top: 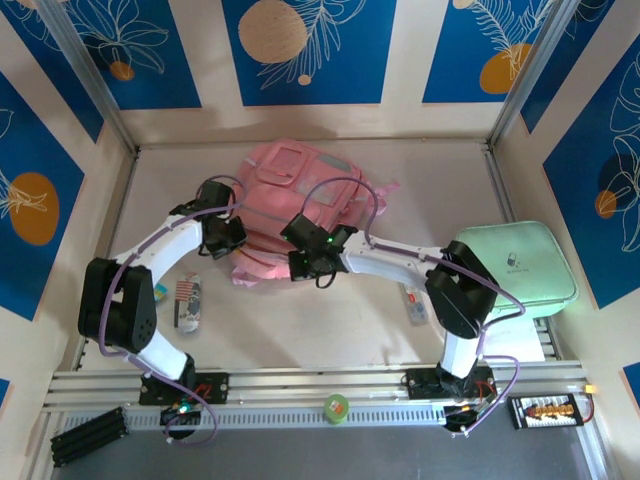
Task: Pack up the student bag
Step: Zip the student bag at the top-center of the table.
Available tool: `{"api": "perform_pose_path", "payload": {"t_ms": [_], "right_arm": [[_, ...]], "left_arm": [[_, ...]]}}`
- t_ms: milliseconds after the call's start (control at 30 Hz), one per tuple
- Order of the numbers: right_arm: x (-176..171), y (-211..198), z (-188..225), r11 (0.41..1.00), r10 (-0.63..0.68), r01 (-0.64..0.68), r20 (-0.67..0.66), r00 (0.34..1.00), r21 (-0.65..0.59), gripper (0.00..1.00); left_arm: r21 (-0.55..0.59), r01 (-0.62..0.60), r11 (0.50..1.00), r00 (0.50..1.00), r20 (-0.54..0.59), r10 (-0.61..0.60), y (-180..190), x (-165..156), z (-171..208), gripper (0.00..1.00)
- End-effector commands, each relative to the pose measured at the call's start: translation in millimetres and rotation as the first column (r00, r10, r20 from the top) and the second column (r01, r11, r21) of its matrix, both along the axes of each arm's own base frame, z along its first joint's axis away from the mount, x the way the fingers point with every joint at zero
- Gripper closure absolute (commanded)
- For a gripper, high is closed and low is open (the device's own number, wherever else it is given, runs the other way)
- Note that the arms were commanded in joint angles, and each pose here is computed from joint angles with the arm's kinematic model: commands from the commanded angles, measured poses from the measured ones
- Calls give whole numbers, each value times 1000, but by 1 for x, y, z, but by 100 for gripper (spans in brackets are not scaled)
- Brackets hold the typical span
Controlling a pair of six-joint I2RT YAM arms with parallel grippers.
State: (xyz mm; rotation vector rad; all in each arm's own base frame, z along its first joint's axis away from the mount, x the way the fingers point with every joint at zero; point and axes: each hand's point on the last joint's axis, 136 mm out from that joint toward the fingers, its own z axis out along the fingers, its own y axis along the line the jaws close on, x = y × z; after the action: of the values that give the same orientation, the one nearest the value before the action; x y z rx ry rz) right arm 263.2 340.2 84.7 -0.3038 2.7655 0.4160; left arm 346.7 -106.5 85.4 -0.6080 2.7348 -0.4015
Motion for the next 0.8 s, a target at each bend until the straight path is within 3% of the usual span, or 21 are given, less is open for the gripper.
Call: {"api": "perform_pose_path", "payload": {"t_ms": [0,200,767], "right_arm": [[-4,1,-13,1000,15,-15,-80,997,-1,98],[10,7,-13,1000,-12,13,-56,998,20,79],[31,16,-16,996,69,-67,42,997,-59,76]], "left_arm": [[-14,-4,1000,997,75,5,3,9,20,100],[-29,-5,1000,997,72,7,1,7,18,100],[-33,-4,999,997,76,6,0,8,19,100]]}}
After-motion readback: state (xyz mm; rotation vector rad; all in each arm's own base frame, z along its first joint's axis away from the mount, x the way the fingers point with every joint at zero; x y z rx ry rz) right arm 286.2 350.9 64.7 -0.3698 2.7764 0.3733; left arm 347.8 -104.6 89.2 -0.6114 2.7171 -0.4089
